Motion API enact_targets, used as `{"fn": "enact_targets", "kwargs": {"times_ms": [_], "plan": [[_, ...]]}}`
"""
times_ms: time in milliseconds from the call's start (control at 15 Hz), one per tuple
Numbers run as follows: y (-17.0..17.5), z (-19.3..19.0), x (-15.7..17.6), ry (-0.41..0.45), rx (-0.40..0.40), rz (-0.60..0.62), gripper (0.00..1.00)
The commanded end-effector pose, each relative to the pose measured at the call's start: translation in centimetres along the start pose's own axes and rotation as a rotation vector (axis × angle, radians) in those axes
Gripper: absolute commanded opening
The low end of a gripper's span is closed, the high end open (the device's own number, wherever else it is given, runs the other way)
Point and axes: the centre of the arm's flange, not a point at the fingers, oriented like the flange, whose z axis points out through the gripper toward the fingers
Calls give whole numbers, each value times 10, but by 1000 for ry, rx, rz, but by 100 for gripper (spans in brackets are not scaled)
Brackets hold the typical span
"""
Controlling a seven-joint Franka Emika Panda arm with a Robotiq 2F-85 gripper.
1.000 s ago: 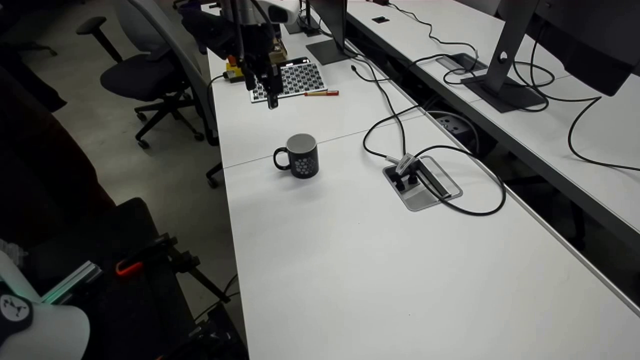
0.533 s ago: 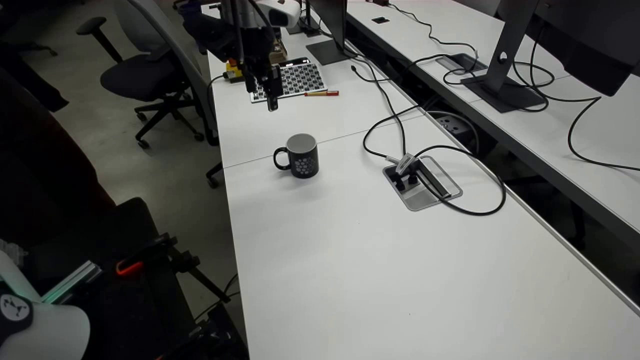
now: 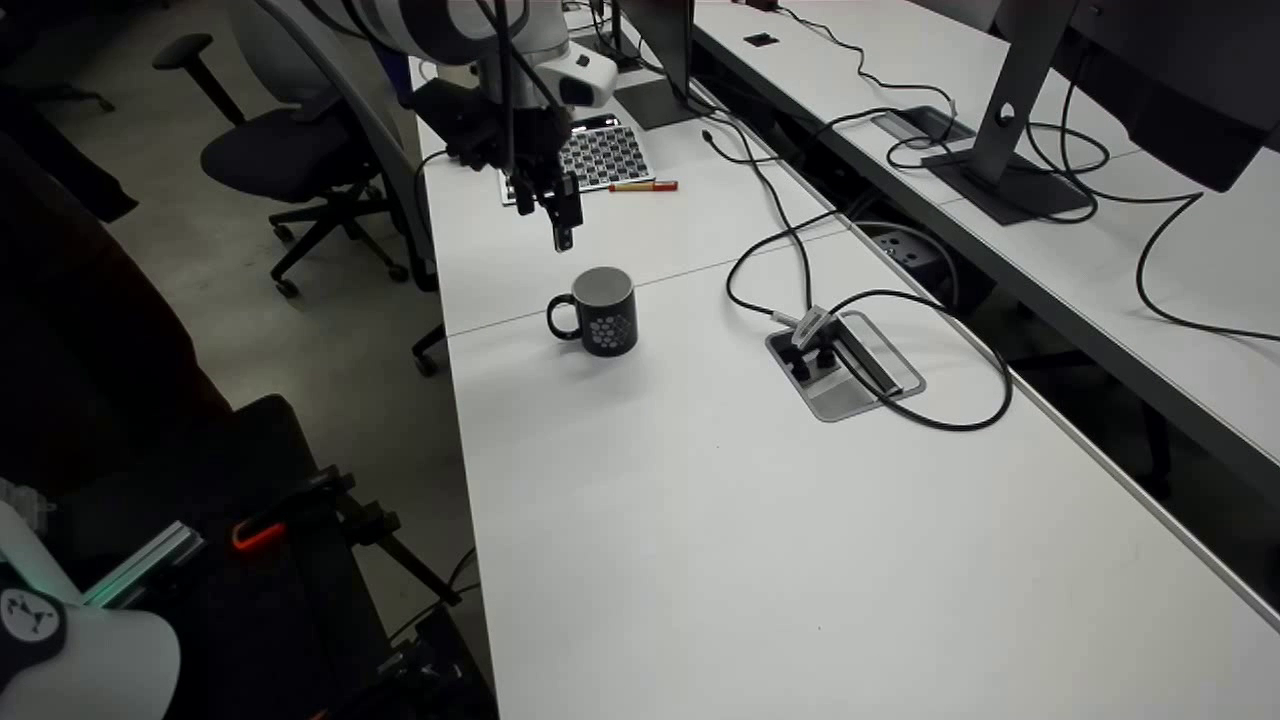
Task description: Place the black mug on its side
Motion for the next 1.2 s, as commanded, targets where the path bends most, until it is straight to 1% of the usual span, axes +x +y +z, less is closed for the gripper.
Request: {"fn": "enact_targets", "kwargs": {"times_ms": [0,333,533,1133], "plan": [[-5,20,32,34,-31,50,100],[3,39,55,24,-54,83,100],[8,52,64,7,-51,103,100],[14,82,68,-28,-47,154,100]]}}
